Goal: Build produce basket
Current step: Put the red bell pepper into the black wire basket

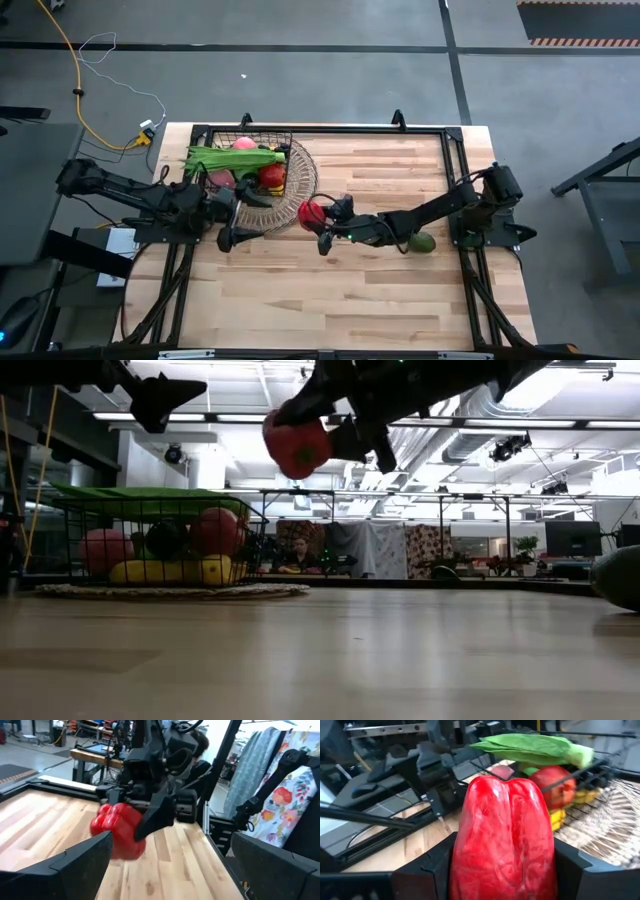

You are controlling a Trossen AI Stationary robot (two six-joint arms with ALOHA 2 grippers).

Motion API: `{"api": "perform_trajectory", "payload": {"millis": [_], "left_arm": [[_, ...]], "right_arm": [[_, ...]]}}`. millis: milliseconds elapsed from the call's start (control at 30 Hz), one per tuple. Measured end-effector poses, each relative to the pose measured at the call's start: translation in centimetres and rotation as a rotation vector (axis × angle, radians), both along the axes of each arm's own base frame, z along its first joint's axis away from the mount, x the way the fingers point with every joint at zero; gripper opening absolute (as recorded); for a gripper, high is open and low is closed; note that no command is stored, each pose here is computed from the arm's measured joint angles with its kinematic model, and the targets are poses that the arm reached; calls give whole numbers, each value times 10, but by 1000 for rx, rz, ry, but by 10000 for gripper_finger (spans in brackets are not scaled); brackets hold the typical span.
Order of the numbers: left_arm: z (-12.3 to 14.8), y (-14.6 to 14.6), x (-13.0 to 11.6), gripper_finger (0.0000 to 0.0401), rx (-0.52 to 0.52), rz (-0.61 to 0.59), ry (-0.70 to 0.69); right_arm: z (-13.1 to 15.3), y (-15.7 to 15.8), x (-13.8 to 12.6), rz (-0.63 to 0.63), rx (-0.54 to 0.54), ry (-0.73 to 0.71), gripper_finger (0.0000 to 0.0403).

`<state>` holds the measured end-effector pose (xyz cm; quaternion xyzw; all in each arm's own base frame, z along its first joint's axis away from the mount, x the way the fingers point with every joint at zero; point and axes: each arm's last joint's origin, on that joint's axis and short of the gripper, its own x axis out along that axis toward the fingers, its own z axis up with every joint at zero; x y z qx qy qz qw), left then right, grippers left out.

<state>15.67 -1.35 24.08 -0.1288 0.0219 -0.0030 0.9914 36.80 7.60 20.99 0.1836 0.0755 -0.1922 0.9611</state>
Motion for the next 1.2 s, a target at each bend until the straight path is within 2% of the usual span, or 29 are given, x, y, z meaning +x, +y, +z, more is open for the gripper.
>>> {"api": "perform_trajectory", "payload": {"millis": [233, 500, 700, 867, 1100, 1200], "left_arm": [[1, -7, 12, 392, -1, -16, -55], [-12, -14, 18, 392, 6, -5, -7], [-20, -20, 23, 392, 6, 18, -39], [-24, -27, 30, 392, 60, -10, -81], [-33, -30, 41, 392, 101, 45, -86], [-37, -29, 45, 392, 97, 105, -84]], "right_arm": [[0, 2, 6, 112, -53, -50, 214], [14, 2, 9, 206, -139, -164, 214], [19, -2, 10, 242, -156, -216, 214], [20, -3, 11, 286, -159, -222, 214], [20, -2, 11, 333, -179, -220, 214], [20, -1, 11, 374, -184, -223, 214]]}}
